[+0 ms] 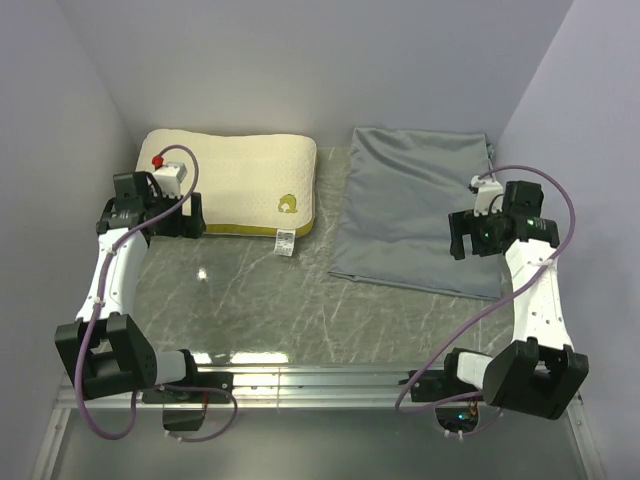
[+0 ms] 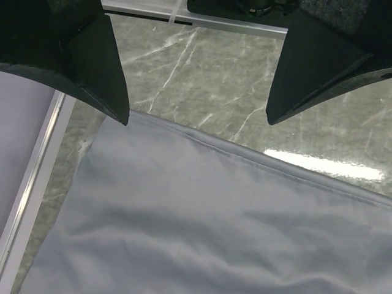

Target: Put the pillow into the pillowcase

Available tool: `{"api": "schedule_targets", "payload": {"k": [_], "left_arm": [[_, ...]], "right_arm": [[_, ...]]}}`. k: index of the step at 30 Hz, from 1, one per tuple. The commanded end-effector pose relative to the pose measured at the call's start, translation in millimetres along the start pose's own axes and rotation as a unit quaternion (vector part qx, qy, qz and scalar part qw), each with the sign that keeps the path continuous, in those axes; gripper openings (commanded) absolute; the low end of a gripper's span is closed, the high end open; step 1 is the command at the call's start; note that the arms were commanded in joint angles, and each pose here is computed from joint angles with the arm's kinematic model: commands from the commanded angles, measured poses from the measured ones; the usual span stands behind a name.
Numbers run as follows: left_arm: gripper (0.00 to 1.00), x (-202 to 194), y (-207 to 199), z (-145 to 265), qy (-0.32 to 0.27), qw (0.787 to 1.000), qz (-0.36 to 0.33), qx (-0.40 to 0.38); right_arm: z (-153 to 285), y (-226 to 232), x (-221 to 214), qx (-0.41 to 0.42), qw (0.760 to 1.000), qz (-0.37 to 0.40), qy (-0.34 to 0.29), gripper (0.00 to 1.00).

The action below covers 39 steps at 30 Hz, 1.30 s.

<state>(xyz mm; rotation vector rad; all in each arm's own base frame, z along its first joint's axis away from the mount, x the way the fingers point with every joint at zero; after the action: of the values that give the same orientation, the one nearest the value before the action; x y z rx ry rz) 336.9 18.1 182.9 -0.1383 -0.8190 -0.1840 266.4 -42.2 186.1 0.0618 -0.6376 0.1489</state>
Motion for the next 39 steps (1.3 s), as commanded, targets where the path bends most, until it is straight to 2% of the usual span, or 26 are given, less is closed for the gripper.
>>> {"api": "schedule_targets", "payload": {"k": [1, 6, 11, 17, 22, 25, 28, 29, 33, 35, 36, 37, 39], "left_arm": [[0.99, 27.5, -3.5, 12.8, -0.040, 0.999, -0.013, -0.007], [0.99, 32.4, -17.8, 13.0, -0.032, 0.998, 0.008, -0.054], [0.99, 41.9, -37.8, 22.9, -0.051, 0.993, 0.010, -0.108], [0.99, 39.4, -39.8, 27.4, -0.049, 0.993, 0.005, -0.108], [0.99, 37.9, -41.1, 28.0, -0.047, 0.993, 0.005, -0.111], [0.99, 41.1, -42.0, 29.0, -0.051, 0.992, 0.007, -0.114], [0.99, 43.8, -41.5, 27.9, -0.052, 0.992, 0.010, -0.115], [0.99, 42.7, -40.6, 25.3, -0.048, 0.992, 0.014, -0.114], [0.99, 41.0, -39.2, 20.2, -0.042, 0.992, 0.030, -0.113], [0.99, 39.2, -39.8, 17.3, -0.039, 0.992, 0.036, -0.116], [0.99, 38.3, -39.2, 16.7, -0.037, 0.992, 0.039, -0.115], [0.99, 36.7, -39.3, 14.1, -0.034, 0.992, 0.041, -0.116], [0.99, 34.7, -37.2, 12.0, -0.030, 0.992, 0.046, -0.111]], "right_arm": [[-11.1, 1.2, -0.7, -0.009, 0.999, 0.035, 0.019, 1.00], [-36.5, 36.6, 20.7, 0.011, 0.996, 0.084, 0.023, 1.00], [-73.4, 104.9, 49.4, 0.054, 0.986, 0.152, 0.036, 1.00], [-122.2, 178.9, 55.9, 0.077, 0.965, 0.243, 0.059, 1.00], [-161.3, 212.9, 53.7, 0.089, 0.956, 0.267, 0.083, 0.99], [-180.0, 226.1, 50.3, 0.098, 0.953, 0.270, 0.097, 0.94], [-197.6, 233.9, 51.8, 0.102, 0.954, 0.262, 0.104, 0.81], [-202.0, 236.6, 51.9, 0.105, 0.954, 0.260, 0.107, 0.69], [-233.7, 244.1, 52.6, 0.101, 0.958, 0.242, 0.119, 0.40], [-242.2, 251.0, 70.7, 0.108, 0.962, 0.227, 0.109, 0.26], [-257.8, 251.9, 65.6, 0.108, 0.964, 0.210, 0.123, 0.25], [-259.7, 252.6, 90.7, 0.111, 0.969, 0.193, 0.102, 0.20], [-277.4, 254.9, 125.0, 0.115, 0.979, 0.150, 0.073, 0.18]]}}
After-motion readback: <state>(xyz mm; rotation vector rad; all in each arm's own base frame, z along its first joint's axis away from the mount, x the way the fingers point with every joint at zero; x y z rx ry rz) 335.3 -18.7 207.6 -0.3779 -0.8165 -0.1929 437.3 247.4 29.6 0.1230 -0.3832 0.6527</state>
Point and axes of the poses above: each gripper's point midway between its finger pads, its own z axis back along the fingers, its own y axis along the line the jaws close on, x = y × z, the point moved 1 cm from there along z, back along the fingers, and after that the axes turned 2 degrees about -z, right-handed, at the moved point
